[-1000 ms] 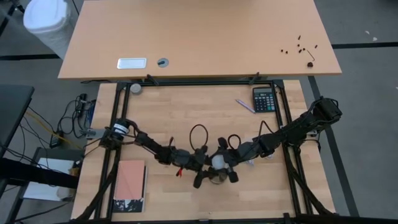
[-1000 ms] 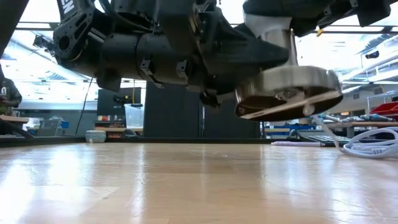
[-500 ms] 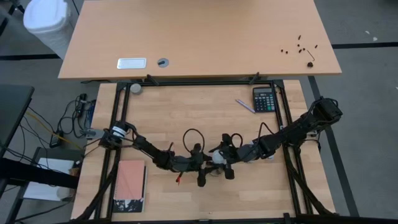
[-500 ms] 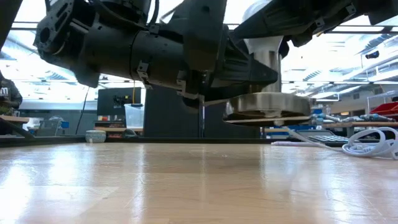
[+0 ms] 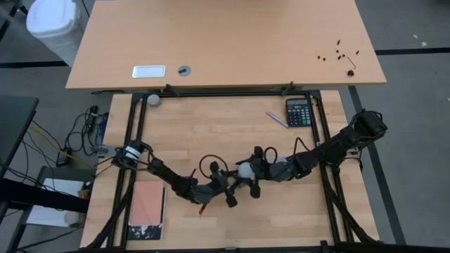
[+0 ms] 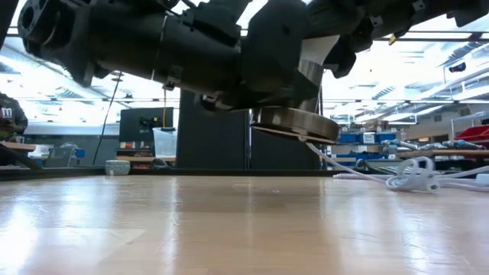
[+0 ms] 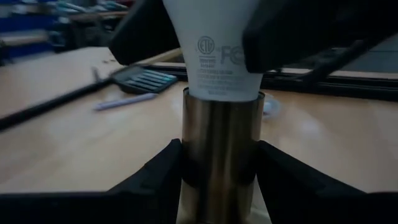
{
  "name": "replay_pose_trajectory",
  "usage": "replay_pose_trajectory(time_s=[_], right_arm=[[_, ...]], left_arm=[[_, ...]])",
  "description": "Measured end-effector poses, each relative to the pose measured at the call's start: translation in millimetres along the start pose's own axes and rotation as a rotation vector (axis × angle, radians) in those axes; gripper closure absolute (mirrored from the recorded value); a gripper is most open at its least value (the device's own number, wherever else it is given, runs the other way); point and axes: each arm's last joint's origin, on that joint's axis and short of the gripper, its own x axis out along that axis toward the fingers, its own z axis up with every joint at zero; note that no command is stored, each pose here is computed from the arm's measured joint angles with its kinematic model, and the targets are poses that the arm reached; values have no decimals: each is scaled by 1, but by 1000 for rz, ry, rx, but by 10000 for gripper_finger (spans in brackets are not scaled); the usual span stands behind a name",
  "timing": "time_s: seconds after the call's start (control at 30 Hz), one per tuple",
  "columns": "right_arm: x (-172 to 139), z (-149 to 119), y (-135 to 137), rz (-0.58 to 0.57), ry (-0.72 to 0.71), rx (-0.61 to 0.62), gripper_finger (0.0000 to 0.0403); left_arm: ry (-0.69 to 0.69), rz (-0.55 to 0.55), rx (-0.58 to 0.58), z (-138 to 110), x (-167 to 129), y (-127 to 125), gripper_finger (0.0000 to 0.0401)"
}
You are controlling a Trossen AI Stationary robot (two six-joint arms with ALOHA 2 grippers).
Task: Screw lightbulb
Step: Insert the lightbulb on the lamp
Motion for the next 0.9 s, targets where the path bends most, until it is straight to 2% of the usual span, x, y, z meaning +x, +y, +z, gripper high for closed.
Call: replay_pose_trajectory(time_s=[0.17,0.43,0.67,0.9], right_arm=[[1,1,-2,-13,-8,47,125],[-1,-1,-2,29,37,-32,112],[-21,12,-6,103,215,-114,66],[-36,43,-3,134,456,-233,27]], left_arm=[[16,56,31,4,3,-5,220],[19,46,31,4,3,-6,219],[30,-48,19,4,2,-9,219],[61,-252,-21,4,14,-5,219]])
